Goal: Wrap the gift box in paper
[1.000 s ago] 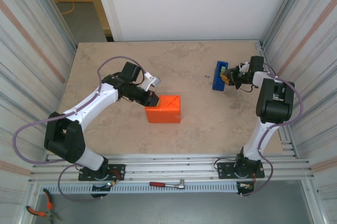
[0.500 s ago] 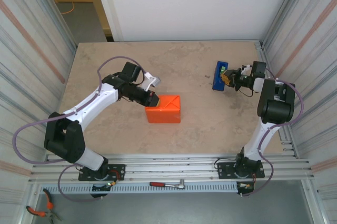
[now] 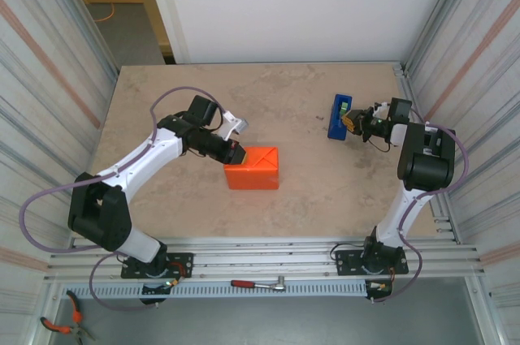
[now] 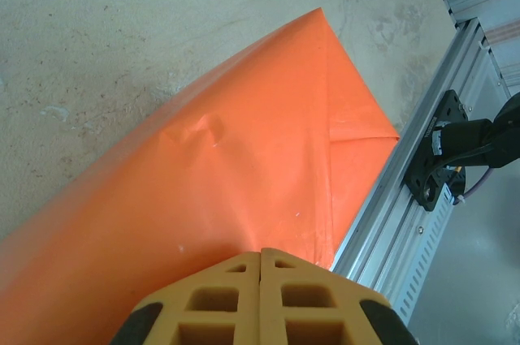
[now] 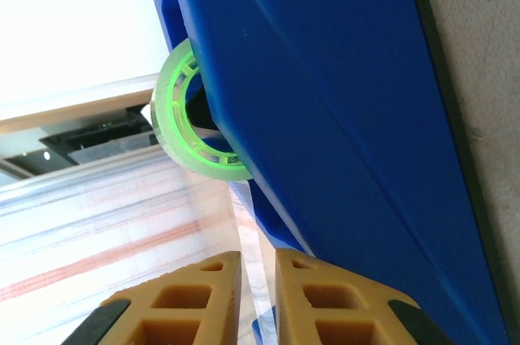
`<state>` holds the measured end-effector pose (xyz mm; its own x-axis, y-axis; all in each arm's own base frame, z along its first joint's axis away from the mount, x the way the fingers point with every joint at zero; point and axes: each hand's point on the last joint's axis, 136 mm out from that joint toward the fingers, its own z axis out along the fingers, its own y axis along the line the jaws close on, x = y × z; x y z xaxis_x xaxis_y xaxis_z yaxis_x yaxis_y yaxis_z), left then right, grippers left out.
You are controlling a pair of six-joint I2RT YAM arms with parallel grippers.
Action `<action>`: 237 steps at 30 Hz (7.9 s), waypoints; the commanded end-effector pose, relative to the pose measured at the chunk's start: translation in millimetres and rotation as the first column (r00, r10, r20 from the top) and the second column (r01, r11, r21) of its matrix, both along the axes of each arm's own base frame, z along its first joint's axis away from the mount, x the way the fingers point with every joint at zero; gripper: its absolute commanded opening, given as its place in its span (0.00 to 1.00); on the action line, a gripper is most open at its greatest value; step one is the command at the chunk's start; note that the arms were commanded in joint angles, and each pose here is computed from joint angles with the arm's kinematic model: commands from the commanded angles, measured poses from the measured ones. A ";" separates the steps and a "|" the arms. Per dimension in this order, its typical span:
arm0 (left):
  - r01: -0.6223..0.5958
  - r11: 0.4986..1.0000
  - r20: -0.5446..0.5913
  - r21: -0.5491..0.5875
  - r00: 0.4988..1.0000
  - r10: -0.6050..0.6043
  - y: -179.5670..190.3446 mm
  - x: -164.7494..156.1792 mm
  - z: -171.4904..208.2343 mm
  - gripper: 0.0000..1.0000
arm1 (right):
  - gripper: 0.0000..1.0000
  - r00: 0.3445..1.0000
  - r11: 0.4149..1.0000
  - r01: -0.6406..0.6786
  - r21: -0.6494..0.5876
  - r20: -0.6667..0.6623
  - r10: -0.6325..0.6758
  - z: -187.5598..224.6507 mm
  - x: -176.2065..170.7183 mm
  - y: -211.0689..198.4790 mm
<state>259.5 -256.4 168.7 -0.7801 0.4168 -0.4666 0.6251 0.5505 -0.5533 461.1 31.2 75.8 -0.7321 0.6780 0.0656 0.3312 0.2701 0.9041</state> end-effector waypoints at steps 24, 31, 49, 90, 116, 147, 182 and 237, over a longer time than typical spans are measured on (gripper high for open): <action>0.030 0.995 -0.094 0.100 0.995 -0.020 7.5 -21.2 -35.6 0.00 | 0.00 1.000 0.999 0.009 0.035 0.014 -0.009 42.7 -13.8 16.5; 0.034 0.994 -0.094 0.104 0.995 -0.024 7.6 -21.5 -36.6 0.00 | 0.00 1.000 0.999 0.019 0.041 0.020 -0.020 45.9 -25.0 18.7; 0.037 0.994 -0.094 0.107 0.995 -0.027 6.3 -22.5 -37.0 0.00 | 0.00 0.999 0.998 0.038 0.054 0.011 -0.039 42.2 -58.7 24.9; 0.039 0.993 -0.084 0.108 0.996 -0.030 5.8 -22.9 -36.3 0.00 | 0.00 0.964 0.975 0.188 0.122 -0.212 -0.159 -64.8 -67.0 31.8; 0.036 0.993 -0.080 0.113 0.996 -0.028 6.6 -23.4 -36.2 0.00 | 0.00 0.999 0.994 -0.037 0.107 0.010 0.036 56.3 -75.3 112.1; 0.040 0.993 -0.084 0.115 0.996 -0.031 5.9 -25.8 -37.4 0.00 | 0.00 0.964 0.974 -0.226 0.012 0.145 0.222 144.5 -196.0 279.7; 0.044 0.993 -0.081 0.112 0.996 -0.035 4.8 -26.4 -36.9 0.00 | 0.00 0.971 0.970 -0.236 -0.059 0.007 0.237 90.4 -217.3 296.1; -0.031 0.993 -0.022 -0.117 0.999 0.029 -39.4 17.3 36.6 0.00 | 0.00 0.921 0.860 -0.308 -0.406 -0.353 0.164 24.9 -239.8 262.1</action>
